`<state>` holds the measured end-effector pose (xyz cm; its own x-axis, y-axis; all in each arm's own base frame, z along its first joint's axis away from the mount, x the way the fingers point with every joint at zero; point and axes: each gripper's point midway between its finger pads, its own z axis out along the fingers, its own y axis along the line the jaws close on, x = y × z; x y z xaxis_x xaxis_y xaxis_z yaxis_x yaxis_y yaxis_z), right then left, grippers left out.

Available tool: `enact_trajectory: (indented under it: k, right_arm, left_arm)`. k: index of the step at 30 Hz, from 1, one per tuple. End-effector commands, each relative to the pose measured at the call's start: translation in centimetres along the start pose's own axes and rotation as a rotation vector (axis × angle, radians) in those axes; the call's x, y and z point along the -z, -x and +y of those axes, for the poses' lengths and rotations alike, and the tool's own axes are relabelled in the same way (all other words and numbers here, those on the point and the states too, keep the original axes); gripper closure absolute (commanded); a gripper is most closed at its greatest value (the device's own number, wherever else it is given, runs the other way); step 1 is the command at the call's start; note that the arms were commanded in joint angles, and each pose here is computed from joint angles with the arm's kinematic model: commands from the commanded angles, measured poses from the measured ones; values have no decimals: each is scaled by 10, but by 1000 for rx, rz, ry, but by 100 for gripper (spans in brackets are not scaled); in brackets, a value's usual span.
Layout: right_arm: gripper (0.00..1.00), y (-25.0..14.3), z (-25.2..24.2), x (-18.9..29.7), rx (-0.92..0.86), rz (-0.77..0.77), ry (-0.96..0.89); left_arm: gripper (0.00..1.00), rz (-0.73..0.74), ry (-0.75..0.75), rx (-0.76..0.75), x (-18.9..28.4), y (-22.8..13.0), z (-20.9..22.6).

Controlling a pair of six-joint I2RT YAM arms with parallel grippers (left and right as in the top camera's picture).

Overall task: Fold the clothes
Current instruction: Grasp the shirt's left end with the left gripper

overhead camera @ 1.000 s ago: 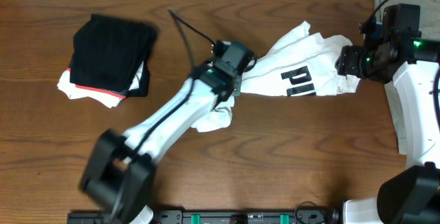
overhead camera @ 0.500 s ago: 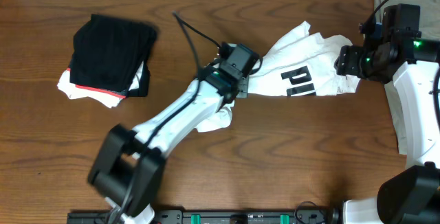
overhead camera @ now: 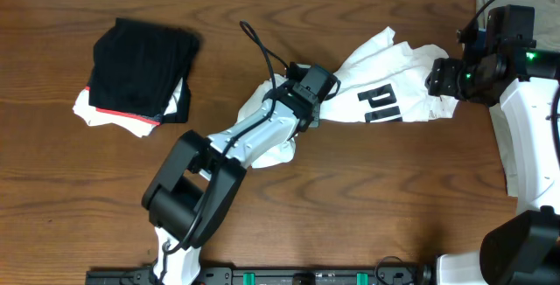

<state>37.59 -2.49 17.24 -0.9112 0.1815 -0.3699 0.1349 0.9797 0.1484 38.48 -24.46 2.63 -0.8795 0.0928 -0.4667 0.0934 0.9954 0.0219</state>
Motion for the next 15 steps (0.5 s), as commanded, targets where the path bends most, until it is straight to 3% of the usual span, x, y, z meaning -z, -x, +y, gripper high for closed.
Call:
enact_trajectory:
  k: [1, 4, 9, 13, 15]
  right_arm:
    - [26, -2, -2, -3, 0, 11, 1]
    - [26, -3, -2, -3, -1, 14, 1]
    - [26, -3, -2, -3, -1, 14, 1]
    - [26, -3, -2, -3, -1, 14, 1]
    - [26, -3, -2, -3, -1, 14, 1]
  left_arm:
    - [41, -6, 40, 0, -5, 0, 5]
    - [45, -9, 44, 2, -5, 1, 7]
    - [73, -29, 80, -3, -5, 4, 13]
    - [81, -34, 77, 0, -2, 6, 13]
    - [91, -42, 73, -10, 4, 9, 13]
